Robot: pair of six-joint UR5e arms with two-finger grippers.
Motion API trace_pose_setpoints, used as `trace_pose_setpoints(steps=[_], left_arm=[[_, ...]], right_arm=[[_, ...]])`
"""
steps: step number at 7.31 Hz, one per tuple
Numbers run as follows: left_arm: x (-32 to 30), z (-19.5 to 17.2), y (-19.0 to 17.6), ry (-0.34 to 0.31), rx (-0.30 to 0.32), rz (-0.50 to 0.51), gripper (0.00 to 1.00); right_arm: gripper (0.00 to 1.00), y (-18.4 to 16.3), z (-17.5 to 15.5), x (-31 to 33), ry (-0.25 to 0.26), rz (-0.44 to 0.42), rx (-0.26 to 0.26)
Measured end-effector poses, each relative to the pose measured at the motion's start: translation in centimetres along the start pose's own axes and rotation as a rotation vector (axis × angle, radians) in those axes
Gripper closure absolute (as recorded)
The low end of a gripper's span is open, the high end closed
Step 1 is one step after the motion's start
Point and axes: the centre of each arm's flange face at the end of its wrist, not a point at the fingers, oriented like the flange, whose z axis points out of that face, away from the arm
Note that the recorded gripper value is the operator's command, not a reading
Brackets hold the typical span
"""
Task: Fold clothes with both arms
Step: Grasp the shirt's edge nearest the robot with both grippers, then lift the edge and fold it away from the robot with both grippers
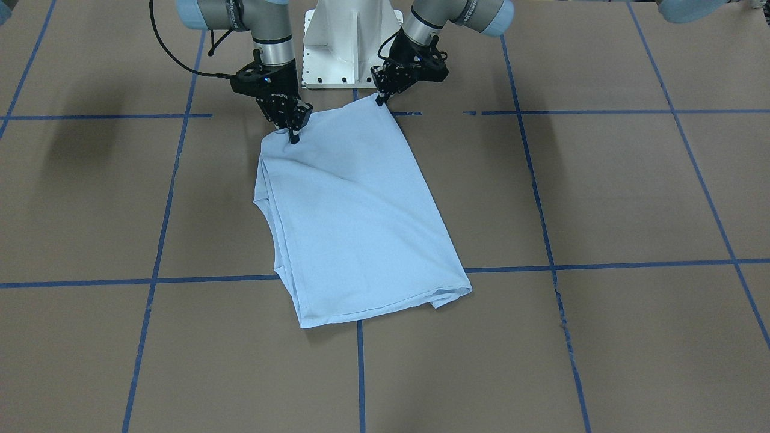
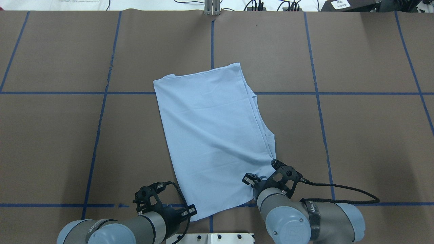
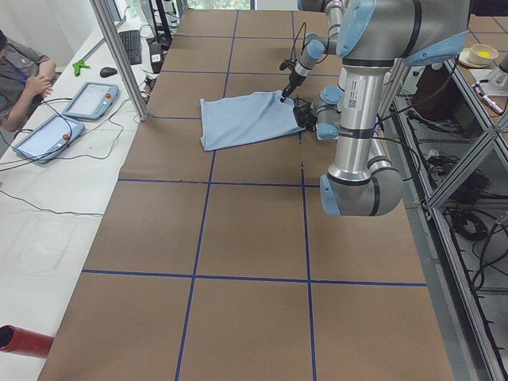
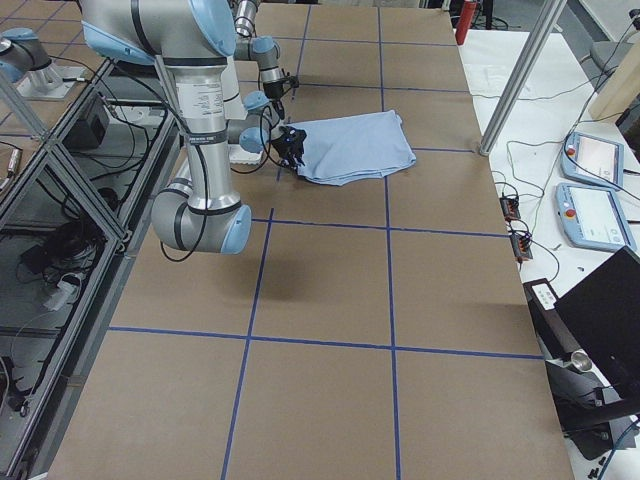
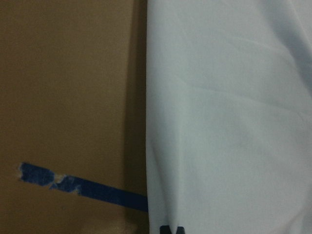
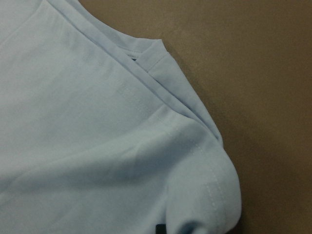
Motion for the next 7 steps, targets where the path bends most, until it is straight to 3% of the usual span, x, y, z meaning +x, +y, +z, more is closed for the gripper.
trace_pose_setpoints(steps=[3,5,7], left_arm=[[1.1,-2.1,-0.8,0.027,-0.01,0.028,1.0],[3.7,-7.9,-1.8,0.038,-0.05,0.066,1.0],[7.5,-16.1,-3.1,0.024,-0.102,0.079,1.0]], right_arm=[[1.0,-0.8,-2.1,-0.9,-0.035,0.032,-0.013],[1.0,-2.6,-8.4,-2.2,-0.062,0.044,-0.033],[1.0,-4.4,-16.1,-2.5,-0.071,0.036,-0.066]])
